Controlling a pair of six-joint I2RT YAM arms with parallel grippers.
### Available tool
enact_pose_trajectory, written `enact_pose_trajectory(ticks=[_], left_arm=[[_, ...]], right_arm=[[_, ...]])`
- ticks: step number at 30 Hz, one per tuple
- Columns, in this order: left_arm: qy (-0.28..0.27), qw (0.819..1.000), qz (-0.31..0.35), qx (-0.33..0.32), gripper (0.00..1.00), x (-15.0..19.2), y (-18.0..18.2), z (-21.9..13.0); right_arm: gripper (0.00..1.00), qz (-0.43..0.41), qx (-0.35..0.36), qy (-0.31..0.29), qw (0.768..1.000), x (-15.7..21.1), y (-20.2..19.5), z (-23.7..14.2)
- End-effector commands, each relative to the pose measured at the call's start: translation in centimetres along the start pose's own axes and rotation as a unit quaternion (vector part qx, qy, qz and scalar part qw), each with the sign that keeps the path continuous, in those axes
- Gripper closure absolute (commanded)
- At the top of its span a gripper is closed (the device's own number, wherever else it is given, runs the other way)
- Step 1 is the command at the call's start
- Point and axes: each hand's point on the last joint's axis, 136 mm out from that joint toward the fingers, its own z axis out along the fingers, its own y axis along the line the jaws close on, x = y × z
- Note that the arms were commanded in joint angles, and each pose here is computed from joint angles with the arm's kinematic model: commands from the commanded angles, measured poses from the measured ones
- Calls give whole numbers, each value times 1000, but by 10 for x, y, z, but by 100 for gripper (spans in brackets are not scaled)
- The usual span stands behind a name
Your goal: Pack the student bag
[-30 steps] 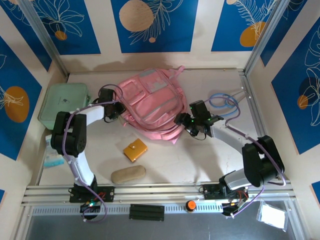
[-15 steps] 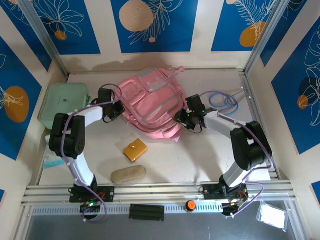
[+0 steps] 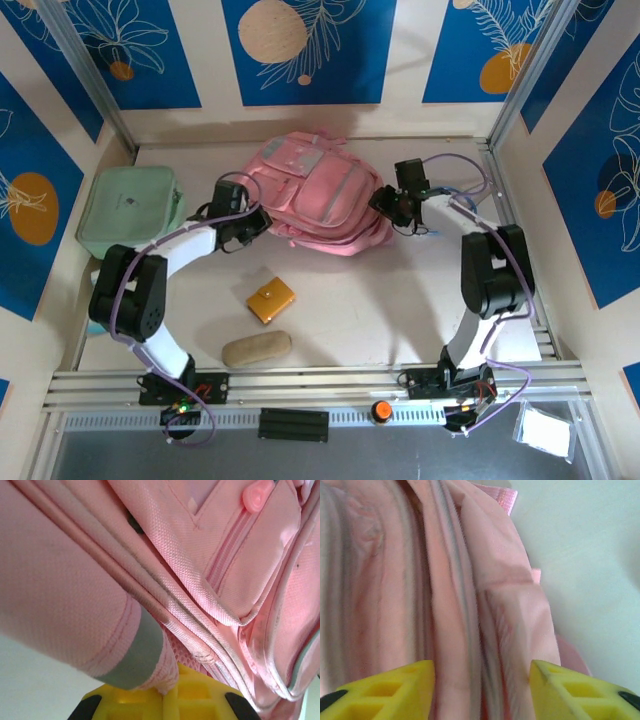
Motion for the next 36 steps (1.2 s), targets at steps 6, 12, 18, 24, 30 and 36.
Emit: enact_pose_trajectory(ticks=[6,12,18,24,30,36], left_arm=[[-21,994,12,108,100,-7,-69,-11],[-26,993,37,113,100,-5,-82,-16],[-22,991,42,122,100,-2,-86,-21],[-17,990,50,129,100,2,-91,-27],[-10,989,55,135,100,5,-93,-30],[-2,988,59,140,100,7,-95,-32]], right_arm=[[43,-87,-4,-15,996,45,24,-74],[54,-244,-70,10,967,138,88,-77],[65,-329,-84,31,940,187,129,-54],[68,-331,-66,28,941,191,141,-25],[68,-313,-20,2,949,174,144,-3],[69,-280,40,-19,959,152,136,12]])
